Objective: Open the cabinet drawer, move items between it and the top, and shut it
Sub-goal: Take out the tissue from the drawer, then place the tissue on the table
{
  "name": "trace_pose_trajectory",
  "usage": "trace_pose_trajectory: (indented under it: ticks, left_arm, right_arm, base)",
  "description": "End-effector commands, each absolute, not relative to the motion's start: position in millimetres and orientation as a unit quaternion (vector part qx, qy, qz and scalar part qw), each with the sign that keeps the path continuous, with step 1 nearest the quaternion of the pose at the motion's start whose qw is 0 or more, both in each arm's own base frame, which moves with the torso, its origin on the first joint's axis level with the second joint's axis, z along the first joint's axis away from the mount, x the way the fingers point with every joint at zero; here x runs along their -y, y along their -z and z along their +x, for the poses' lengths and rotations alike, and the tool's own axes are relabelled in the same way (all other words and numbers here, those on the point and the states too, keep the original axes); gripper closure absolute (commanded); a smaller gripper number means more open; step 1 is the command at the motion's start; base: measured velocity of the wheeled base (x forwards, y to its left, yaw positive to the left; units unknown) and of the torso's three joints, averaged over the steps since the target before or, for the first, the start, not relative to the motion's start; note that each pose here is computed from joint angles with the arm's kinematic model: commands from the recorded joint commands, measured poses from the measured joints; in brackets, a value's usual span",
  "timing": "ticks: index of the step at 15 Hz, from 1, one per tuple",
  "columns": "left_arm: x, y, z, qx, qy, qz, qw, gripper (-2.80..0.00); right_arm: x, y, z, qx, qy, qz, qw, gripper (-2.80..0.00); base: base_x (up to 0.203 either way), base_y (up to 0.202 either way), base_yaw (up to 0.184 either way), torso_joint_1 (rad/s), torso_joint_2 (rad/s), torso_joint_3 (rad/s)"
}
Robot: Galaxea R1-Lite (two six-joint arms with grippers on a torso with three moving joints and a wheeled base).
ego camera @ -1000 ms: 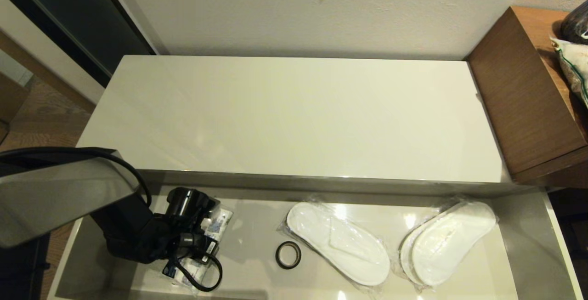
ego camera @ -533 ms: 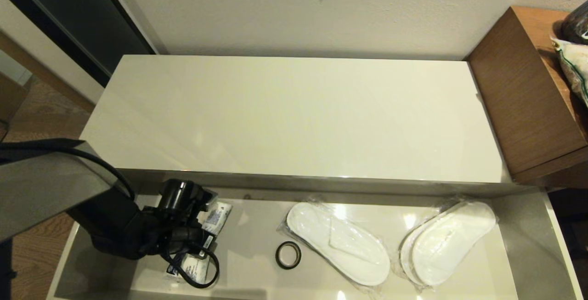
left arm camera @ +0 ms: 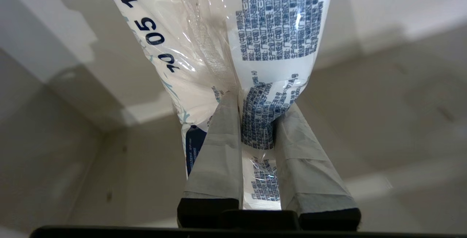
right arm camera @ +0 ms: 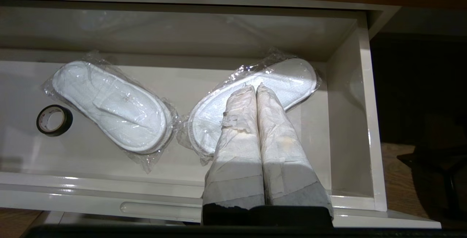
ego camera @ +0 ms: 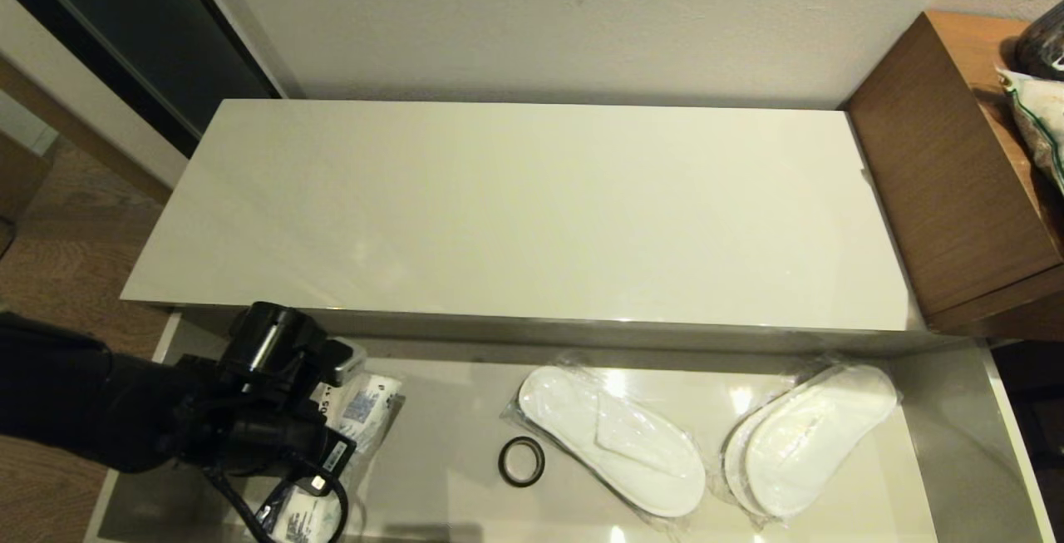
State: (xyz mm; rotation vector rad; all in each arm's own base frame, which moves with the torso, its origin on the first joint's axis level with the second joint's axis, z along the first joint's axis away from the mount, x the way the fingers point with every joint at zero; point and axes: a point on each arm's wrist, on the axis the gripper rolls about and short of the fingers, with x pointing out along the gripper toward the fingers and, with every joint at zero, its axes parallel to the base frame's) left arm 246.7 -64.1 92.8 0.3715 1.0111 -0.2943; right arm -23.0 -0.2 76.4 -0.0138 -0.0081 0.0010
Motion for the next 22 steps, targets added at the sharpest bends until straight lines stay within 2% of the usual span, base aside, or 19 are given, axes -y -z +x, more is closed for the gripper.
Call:
trace_pose_trajectory:
  ticks: [1,4,6,12,15,17,19,22]
  left_arm:
    - [63,-122,227,-0.448,0.148,0.176,0.864,0.00]
    - [65,-149,203,-0.444,0.165,0.187,0.861,0.00]
    - [68,-170,207,-0.427,0.166,0.188,0.869,0.00]
    - [88,-262,266,-0.313,0.159,0.172,0.921,0.00]
    - [100,-295,303,-0.273,0.155,0.163,0.935,0.00]
    - [113,-290,342,-0.273,0.141,0.157,0.939,0.00]
    - [124,-262,381,-0.285,0.105,0.163,0.939,0.00]
    - [130,-240,404,-0.285,0.073,0.168,0.941,0.00]
  right_arm:
    - [0,-77,-23,0.004,-0.001,-0.008,1.000,0.00]
    - [0,-76,-23,0.003,-0.001,-0.007,1.000,0.00]
    - [0,-76,-23,0.003,-0.001,-0.007,1.000,0.00]
    - [0,-76,-23,0.003,-0.001,-0.008,1.000,0.00]
    - [0,-76,-23,0.003,-0.001,-0.007,1.000,0.00]
    - [0,-76,-23,0.004,-0.001,-0.007,1.000,0.00]
    - [0,-76,-23,0.004,-0.001,-0.007,1.000,0.00]
    - [0,-76,-23,0.003,-0.001,-0.007,1.000,0.00]
  base:
    - [0.000,0.000,0.000,0.000,0.00,0.000]
    - [0.000,0.000,0.000,0.000,0.00,0.000]
    - [0.000,0.000,0.000,0.000,0.00,0.000]
    - [0.000,0.000,0.000,0.000,0.00,0.000]
    - [0.000,0.000,0.000,0.000,0.00,0.000]
    - [0.000,0.000,0.000,0.000,0.00,0.000]
    - [0.000,0.000,0.000,0.000,0.00,0.000]
    - [0.000,0.000,0.000,0.000,0.00,0.000]
